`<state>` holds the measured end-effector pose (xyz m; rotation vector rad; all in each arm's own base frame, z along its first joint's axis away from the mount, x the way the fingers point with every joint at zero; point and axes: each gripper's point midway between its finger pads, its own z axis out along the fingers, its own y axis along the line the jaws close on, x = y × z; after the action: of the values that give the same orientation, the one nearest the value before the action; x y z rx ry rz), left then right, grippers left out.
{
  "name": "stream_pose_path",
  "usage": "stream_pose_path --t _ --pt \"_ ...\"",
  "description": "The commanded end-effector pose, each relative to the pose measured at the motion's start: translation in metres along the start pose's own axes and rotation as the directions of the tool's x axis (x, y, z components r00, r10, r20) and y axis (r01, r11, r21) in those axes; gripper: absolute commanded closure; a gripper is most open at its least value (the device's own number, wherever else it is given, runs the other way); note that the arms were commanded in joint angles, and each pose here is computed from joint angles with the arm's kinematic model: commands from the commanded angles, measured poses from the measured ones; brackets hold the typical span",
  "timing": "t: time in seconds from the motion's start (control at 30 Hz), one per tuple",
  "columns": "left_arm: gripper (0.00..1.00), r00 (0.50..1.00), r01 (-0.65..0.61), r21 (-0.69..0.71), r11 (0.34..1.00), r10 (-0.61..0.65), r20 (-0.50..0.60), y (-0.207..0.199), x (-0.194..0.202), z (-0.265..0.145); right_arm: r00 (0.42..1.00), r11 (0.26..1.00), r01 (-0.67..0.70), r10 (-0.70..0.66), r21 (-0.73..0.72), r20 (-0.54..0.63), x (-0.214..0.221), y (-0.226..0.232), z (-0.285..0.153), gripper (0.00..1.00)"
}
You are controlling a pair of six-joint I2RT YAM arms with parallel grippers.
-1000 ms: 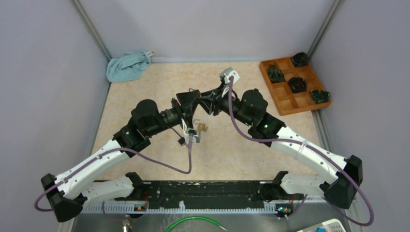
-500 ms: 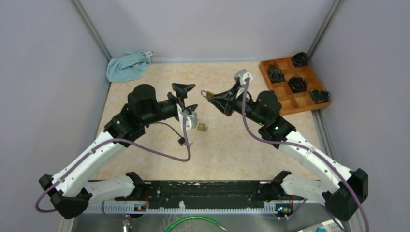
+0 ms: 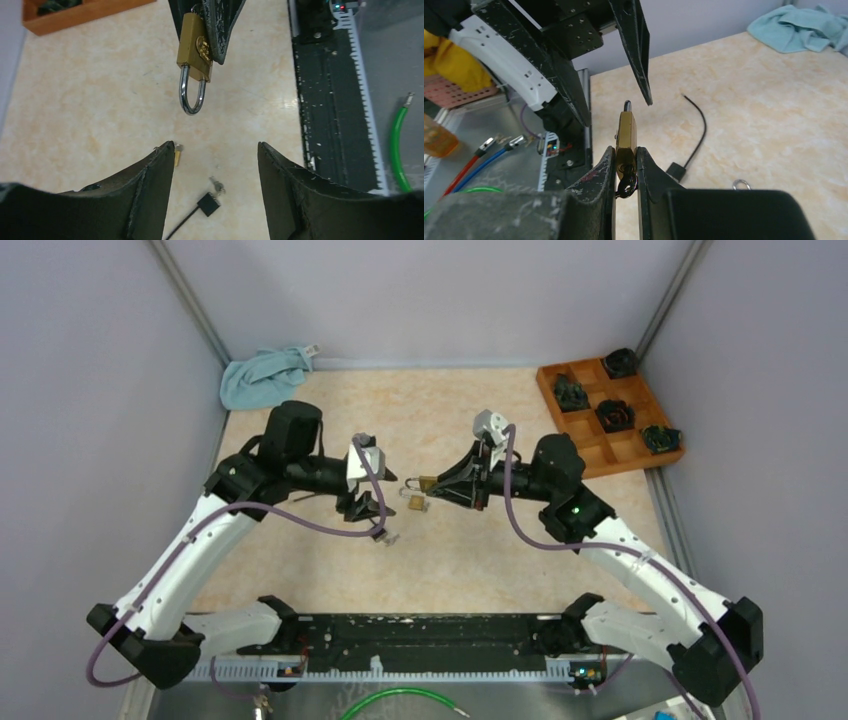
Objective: Unlock with the key
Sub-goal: Unlock the lock.
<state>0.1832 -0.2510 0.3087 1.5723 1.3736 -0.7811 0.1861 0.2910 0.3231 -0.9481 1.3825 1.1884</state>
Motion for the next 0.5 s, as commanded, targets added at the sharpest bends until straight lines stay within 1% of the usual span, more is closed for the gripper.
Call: stream_pose_path --t 0.0,0.13,0.23,0.33,0.47 --pt "0.33 0.987 0.138 0.115 0.984 -0.146 0.069 -0.032 -0.009 -0.004 0.997 0.977 0.059 -0.048 -0.207 0.057 -0.036 0.036 0.003 1.0" --pt "0.34 0.981 0.166 0.107 0.98 -0.175 0.08 -0.035 -0.005 -0.002 0.999 0.969 0.042 -0.036 -0.245 0.031 -0.034 0.039 0.007 1.0" --pt "0.34 0.976 0.173 0.117 0.978 -0.187 0.113 -0.031 -0.012 0.002 1.0 0.965 0.03 -0.031 -0.261 0.002 -0.031 0.04 0.014 1.0" --pt "0.34 0.968 0.195 0.134 0.972 -0.213 0.131 -0.03 -0.016 0.005 0.998 0.962 0.035 -0.046 -0.271 -0.035 -0.026 0.043 0.022 1.0" --pt "0.36 0.968 0.198 0.125 0.972 -0.214 0.129 -0.027 -0.017 0.005 0.996 0.962 0.041 -0.062 -0.27 -0.071 -0.019 0.045 0.027 1.0"
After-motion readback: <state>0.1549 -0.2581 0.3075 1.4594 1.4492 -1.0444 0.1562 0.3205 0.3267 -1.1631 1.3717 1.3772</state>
